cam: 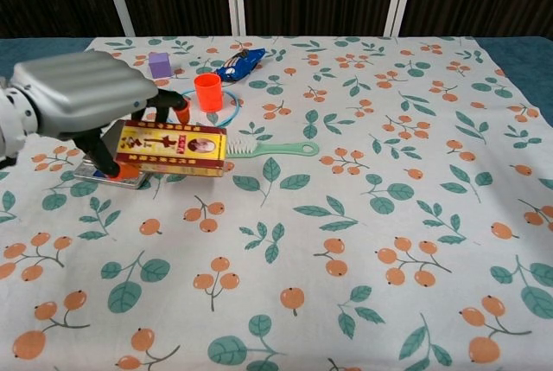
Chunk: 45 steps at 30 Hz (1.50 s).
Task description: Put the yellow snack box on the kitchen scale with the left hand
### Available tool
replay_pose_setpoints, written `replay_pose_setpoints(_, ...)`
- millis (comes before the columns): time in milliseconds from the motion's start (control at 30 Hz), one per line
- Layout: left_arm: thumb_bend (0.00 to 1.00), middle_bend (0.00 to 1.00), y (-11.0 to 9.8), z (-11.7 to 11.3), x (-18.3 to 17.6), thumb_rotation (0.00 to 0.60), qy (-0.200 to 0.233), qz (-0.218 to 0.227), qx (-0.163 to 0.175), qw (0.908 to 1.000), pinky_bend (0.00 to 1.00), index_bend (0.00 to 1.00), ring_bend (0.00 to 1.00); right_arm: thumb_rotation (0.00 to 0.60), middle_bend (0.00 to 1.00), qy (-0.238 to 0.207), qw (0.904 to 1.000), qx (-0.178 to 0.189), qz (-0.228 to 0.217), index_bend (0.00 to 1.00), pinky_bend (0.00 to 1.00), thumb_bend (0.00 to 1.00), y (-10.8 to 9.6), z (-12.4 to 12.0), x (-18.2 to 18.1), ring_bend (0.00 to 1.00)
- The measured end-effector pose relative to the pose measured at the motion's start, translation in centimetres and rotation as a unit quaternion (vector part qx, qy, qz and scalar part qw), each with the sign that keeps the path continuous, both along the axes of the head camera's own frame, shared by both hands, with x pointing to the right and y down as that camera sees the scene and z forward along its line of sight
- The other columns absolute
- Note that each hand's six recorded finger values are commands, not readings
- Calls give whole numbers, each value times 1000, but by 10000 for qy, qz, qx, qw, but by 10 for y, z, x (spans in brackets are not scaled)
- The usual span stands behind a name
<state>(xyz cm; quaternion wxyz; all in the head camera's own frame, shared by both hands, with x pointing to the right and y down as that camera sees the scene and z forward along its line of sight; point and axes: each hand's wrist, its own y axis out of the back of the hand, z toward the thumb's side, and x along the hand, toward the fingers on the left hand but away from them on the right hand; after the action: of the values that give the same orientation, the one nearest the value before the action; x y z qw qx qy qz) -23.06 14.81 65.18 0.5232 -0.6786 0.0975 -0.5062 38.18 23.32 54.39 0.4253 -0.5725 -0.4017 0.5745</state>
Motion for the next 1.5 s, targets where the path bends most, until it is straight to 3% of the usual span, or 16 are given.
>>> replay_pose_setpoints(267,428,545,-37,3,-48,600,-456,306,548,9970,452,270,423,600,67,34,10000,-55,-13,34,14,513,1,4,-3,58)
replay_pose_setpoints(533,428,541,-56,13,-79,600,-432,204,640,9968,452,271,423,600,67,69,9999,-78,-8,34,14,513,1,6,-3,58)
replay_pose_setpoints(1033,428,540,-52,41,-87,600,143,202,430,9988,448,281,423,600,67,97,9999,-71,-1,34,13,513,2,6,-1,58)
replay_pose_setpoints(1500,428,542,-47,63,-90,600,253,296,298,9988,447,282,423,600,67,112,9999,-87,-2,34,14,513,2,7,0,58)
